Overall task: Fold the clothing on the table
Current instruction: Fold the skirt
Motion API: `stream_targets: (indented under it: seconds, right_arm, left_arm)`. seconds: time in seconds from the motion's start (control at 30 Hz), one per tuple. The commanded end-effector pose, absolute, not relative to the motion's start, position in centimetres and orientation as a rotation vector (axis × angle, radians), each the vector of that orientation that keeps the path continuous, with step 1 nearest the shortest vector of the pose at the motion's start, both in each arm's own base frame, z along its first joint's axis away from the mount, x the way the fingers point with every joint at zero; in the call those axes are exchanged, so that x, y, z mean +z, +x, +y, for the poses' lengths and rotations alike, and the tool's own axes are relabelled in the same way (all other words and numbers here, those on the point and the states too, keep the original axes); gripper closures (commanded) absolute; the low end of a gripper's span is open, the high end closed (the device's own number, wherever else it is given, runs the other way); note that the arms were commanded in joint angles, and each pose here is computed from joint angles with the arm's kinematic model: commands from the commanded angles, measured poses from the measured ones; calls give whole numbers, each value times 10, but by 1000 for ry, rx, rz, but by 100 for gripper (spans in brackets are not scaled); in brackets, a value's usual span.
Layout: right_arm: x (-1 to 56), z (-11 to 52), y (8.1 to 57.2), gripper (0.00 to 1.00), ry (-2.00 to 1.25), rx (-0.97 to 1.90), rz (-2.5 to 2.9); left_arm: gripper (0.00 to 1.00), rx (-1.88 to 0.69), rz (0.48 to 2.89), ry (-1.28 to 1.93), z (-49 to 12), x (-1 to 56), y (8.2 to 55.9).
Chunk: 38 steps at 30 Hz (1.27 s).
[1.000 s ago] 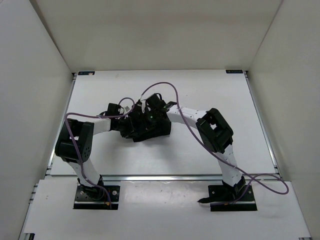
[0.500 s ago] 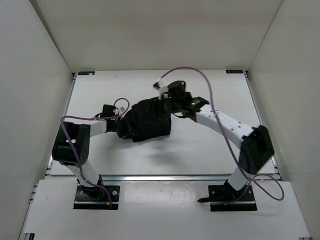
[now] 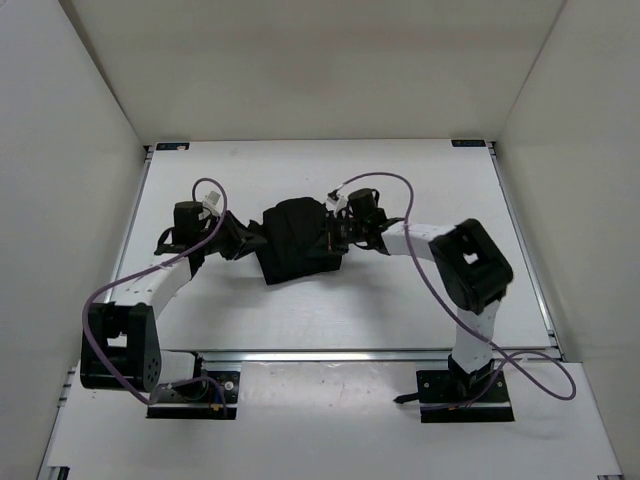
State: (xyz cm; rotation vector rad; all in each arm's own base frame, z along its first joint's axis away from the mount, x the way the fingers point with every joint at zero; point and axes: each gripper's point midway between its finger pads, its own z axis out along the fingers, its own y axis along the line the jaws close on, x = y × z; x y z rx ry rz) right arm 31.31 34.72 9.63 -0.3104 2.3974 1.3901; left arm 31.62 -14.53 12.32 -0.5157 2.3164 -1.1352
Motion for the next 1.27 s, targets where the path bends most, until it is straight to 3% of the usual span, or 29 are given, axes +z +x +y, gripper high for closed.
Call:
stream_targets:
  seconds: [0.0,0.13,0.23,0.3,0.33,0.43,0.57,0.7,0.93,1.07,1.23]
  right_arm:
    - [80,372,332,100,-251,1459,2391]
    - [80,366,335,98,-137,1332,2458]
    - [122,356,336,90,-88,1291,2389]
    - [166,343,337,88,-42,1259,2313]
    - [190,335,336,88,-24,1243,2251]
    - [209,299,326,88,123,1191,2179]
    - [193,249,318,88,237,1111,2221]
    - [205,223,311,89,273,1072,2183]
    - [212,223,301,89,228,1034,2169]
    - [219,232,299,95,152,1040,2179]
    - [213,246,288,88,10,944,2229]
  left_arm:
    - [64,-1141,2232,-501,-147,155,325]
    - [63,-1132,2215,-497,-138,166,325]
    - [59,-1145,2247,-470,-139,164,321]
    - [51,-1149,2270,-431,-141,161,315]
    - [2,-1166,2260,-412,-143,166,314]
    - [1,-1234,2246,-346,-151,175,306]
    - [2,-1323,2263,-233,-164,183,289]
    - [1,-1264,2318,-179,-164,178,270]
    - [2,-1026,2328,-62,-157,185,256]
    - [1,-905,2381,-20,-146,177,250]
    - [1,-679,2444,-31,-127,159,241]
